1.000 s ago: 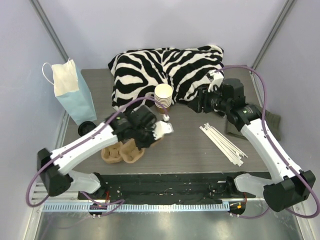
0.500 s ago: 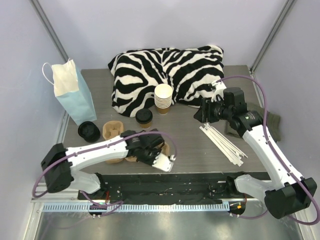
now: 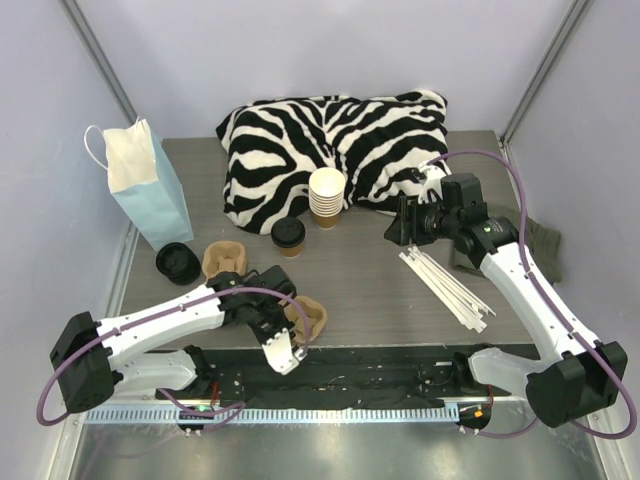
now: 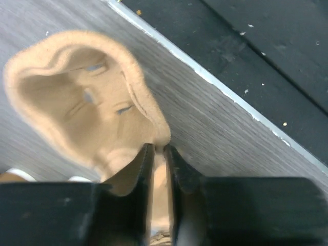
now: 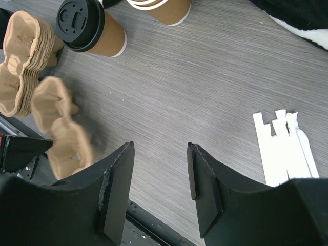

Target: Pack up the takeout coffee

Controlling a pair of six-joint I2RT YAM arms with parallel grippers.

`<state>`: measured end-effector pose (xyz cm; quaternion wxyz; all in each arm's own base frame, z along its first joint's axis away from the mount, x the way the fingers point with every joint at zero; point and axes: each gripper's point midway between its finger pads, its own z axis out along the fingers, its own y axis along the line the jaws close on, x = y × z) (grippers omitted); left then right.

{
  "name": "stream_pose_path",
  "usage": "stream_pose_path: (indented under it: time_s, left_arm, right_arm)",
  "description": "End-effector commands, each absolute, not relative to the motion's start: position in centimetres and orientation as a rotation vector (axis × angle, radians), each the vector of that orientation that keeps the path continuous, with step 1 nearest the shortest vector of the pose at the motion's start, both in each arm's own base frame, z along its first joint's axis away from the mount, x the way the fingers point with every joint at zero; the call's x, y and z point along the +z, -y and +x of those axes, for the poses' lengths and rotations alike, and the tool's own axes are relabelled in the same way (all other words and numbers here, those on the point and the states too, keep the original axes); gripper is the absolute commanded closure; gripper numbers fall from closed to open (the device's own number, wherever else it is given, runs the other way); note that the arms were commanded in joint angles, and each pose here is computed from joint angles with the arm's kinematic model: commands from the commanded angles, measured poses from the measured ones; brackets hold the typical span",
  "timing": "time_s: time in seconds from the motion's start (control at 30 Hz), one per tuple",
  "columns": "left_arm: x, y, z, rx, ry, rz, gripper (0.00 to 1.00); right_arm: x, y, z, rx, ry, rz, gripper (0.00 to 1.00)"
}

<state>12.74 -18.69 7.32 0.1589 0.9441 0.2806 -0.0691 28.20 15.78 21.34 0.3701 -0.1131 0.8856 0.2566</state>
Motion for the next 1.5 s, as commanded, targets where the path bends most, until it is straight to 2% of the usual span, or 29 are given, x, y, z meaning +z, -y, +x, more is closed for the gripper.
stream_pose_path:
  time_s: [0.0,0.03,0.07,0.1,0.13,0.23,0.27,0.33,0.37,0.4,0.47,0.53,0.63,0.7,0.8,1.0,1.23,1.47]
  left_arm:
    - [7.3,17.9,11.9,-0.233,-0.682,2.78,0.52]
    - [7.3,17.7,11.8,-0.239,-0.688,2.788,0.46]
    - [7.5,17.7,11.7,-0.25,-0.692,2.788,0.34]
    - [7.7,17.5,11.4,-0.258,-0.694,2.788,0.07]
    - [8.1,17.7,11.4,-0.261,-0.702,2.771,0.06]
    - [11.2,19.3,11.7,-0.283,-0.814,2.632,0.07]
    - [14.4,20.9,12.5,-0.277,-0.867,2.522,0.07]
    - [17.3,22.1,12.9,-0.391,-1.176,2.326,0.08]
    - [21.5,23.4,14.2,-0.404,-1.234,2.183,0.08]
    - [23.1,22.9,15.6,-0.465,-1.494,1.988,0.08]
    - [27.7,22.9,19.5,-0.476,-1.663,1.725,0.08]
    - [29.9,19.1,23.8,-0.484,-1.931,1.362,0.06]
    - [33.9,12.4,29.8,-0.442,-2.099,0.827,0.03]
    - [36.4,6.4,33.0,-0.322,-2.101,0.506,0.01]
    - [37.4,-0.9,35.0,-0.155,-2.121,0.124,0.01]
    - [36.3,-7.8,36.4,-0.007,-2.118,-0.144,0.05]
    - [33.4,-9.8,39.0,0.069,-2.161,-0.102,0.08]
    - [30.9,-9.3,41.4,-0.003,-2.195,-0.045,0.23]
  right_arm:
    - [22.7,-16.2,28.7,0.689,-2.223,-0.298,0.46]
    - [22.9,-16.3,28.8,0.689,-2.218,-0.302,0.46]
    - [23.1,-16.3,28.8,0.688,-2.213,-0.301,0.46]
    - [23.1,-16.3,28.8,0.686,-2.211,-0.303,0.46]
    - [23.3,-16.3,28.8,0.685,-2.207,-0.307,0.46]
    - [23.9,-16.2,28.8,0.683,-2.196,-0.313,0.46]
    - [24.2,-16.2,28.8,0.68,-2.187,-0.317,0.46]
    - [24.8,-16.3,28.8,0.678,-2.175,-0.324,0.46]
    - [24.9,-16.2,28.9,0.674,-2.172,-0.326,0.46]
    - [25.0,-16.2,28.9,0.673,-2.171,-0.331,0.46]
    - [25.3,-16.2,28.9,0.674,-2.165,-0.334,0.46]
    - [25.6,-16.2,28.9,0.678,-2.158,-0.336,0.46]
    - [25.9,-16.4,28.9,0.689,-2.149,-0.336,0.46]
    - [26.1,-16.4,29.0,0.688,-2.145,-0.336,0.45]
    - [26.5,-16.5,29.0,0.693,-2.137,-0.339,0.45]
    - [26.6,-16.4,29.2,0.693,-2.133,-0.329,0.45]
    - [26.2,-16.4,29.2,0.682,-2.136,-0.332,0.45]
    - [25.8,-16.2,29.3,0.67,-2.148,-0.331,0.45]
